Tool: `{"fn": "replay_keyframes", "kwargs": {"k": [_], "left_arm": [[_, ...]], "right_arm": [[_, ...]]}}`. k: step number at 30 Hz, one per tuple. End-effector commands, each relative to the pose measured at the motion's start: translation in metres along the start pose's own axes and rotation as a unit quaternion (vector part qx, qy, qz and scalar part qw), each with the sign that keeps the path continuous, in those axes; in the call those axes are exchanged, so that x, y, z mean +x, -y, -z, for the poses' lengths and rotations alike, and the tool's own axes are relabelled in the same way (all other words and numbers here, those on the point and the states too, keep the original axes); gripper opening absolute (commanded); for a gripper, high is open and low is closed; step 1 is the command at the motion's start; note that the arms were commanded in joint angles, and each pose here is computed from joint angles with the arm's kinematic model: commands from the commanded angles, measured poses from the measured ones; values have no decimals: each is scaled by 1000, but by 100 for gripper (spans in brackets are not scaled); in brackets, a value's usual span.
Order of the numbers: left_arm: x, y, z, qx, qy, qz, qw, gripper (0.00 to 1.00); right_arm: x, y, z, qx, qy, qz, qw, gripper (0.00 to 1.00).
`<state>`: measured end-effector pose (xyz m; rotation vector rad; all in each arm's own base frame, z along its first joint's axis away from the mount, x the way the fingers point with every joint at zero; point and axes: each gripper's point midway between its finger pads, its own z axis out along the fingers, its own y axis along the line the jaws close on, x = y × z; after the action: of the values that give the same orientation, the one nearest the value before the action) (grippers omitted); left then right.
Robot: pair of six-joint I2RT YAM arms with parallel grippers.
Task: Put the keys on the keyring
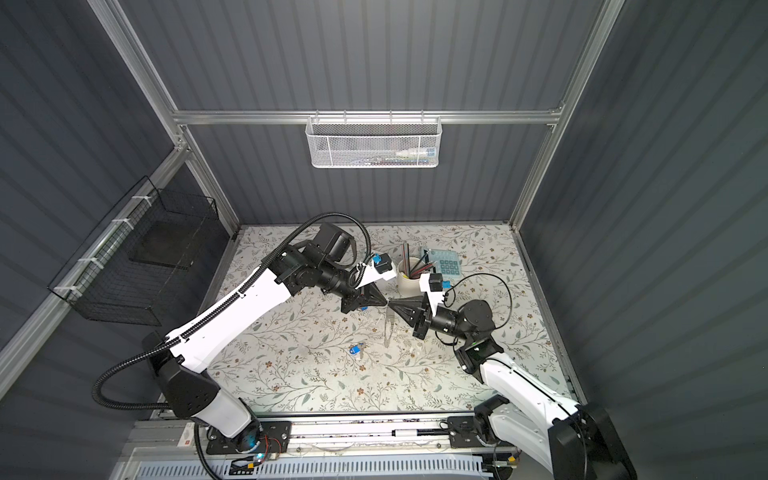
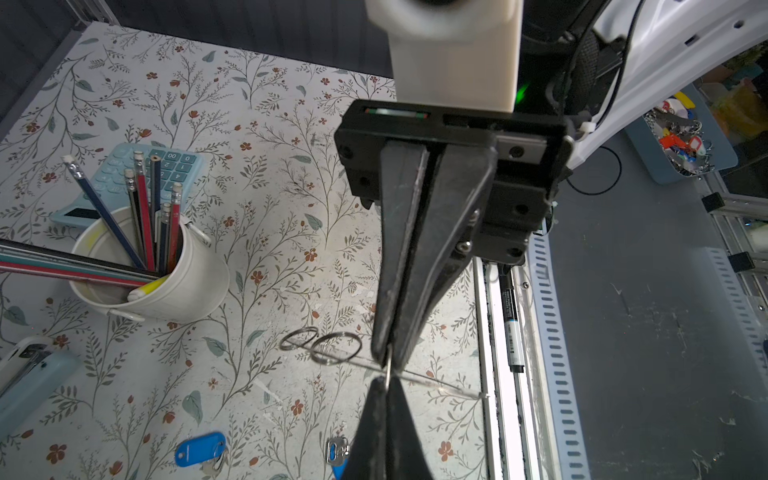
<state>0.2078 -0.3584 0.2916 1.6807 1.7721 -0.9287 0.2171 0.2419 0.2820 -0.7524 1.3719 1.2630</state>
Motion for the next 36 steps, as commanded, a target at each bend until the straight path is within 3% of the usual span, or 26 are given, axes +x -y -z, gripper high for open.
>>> {"fn": "replay_keyframes", "kwargs": {"k": [1, 2, 6, 9, 12, 17, 25, 36], "left_arm": [[-12, 14, 4, 17, 37, -8, 999, 0], [-13, 14, 5, 14, 44, -6, 999, 0], [-17, 18, 15, 13, 74, 10, 997, 21], [-24, 14, 37, 8, 131, 33, 991, 36], [-21, 5, 65, 3, 210, 72, 975, 47], [-16, 11, 86, -30, 299, 72, 951, 61], [-9, 0, 66, 1, 350, 128, 928, 57], [-13, 2, 27, 29, 331, 127, 935, 50]], "right_arm": [[-11, -2, -1, 3, 15, 10, 1000, 0], [-11, -1, 0, 6, 17, 10, 1000, 0], [-15, -2, 0, 6, 23, 7, 1000, 0], [-16, -2, -1, 4, 26, 2, 1000, 0], [-19, -2, -1, 0, 33, -4, 999, 0], [-24, -4, -2, -9, 44, -16, 999, 0], [-29, -6, -3, -19, 49, -27, 998, 0], [-32, -7, -5, -29, 56, -38, 997, 0]]}}
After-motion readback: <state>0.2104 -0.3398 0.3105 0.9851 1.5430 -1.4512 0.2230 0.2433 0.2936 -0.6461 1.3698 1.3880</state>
